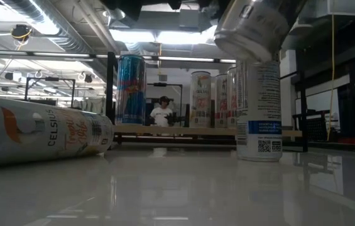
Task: Place canned beverage on shelf
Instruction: Put the white-yellow soda can on the shelf aligned with the other white-yellow soda can
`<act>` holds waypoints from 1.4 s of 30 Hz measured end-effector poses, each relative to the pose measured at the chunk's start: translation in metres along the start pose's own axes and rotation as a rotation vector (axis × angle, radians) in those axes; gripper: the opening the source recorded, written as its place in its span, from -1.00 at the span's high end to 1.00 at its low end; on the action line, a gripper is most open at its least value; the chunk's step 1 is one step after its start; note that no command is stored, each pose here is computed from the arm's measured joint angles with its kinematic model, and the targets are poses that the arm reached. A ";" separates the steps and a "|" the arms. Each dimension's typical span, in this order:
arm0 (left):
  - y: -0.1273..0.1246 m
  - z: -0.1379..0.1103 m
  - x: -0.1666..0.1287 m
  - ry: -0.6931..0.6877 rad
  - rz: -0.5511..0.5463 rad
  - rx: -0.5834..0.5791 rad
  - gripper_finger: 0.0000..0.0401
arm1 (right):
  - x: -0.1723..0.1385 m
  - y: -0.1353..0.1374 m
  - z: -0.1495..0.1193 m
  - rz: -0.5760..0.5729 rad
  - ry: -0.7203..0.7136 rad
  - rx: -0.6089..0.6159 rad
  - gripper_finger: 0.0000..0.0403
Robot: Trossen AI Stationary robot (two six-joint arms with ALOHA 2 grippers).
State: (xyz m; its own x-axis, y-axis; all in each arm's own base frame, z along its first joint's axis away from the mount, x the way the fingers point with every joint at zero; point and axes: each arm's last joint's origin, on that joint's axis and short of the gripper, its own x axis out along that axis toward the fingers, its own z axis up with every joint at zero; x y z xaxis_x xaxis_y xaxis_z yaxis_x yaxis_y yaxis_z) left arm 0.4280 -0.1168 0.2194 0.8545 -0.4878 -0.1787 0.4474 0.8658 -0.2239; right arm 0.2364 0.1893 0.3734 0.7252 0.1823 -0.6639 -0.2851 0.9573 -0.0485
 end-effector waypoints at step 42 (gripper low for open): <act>-0.001 0.009 0.000 -0.104 0.025 -0.108 -0.32 | 0.026 0.007 -0.004 -0.037 0.060 -0.022 -0.78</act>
State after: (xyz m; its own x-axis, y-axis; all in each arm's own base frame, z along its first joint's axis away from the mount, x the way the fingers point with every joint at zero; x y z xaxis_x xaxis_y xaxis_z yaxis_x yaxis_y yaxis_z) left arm 0.4299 -0.1160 0.2287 0.8901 -0.4475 -0.0869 0.3996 0.8576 -0.3237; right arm 0.2502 0.2001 0.3528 0.6967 0.1329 -0.7050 -0.2732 0.9578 -0.0895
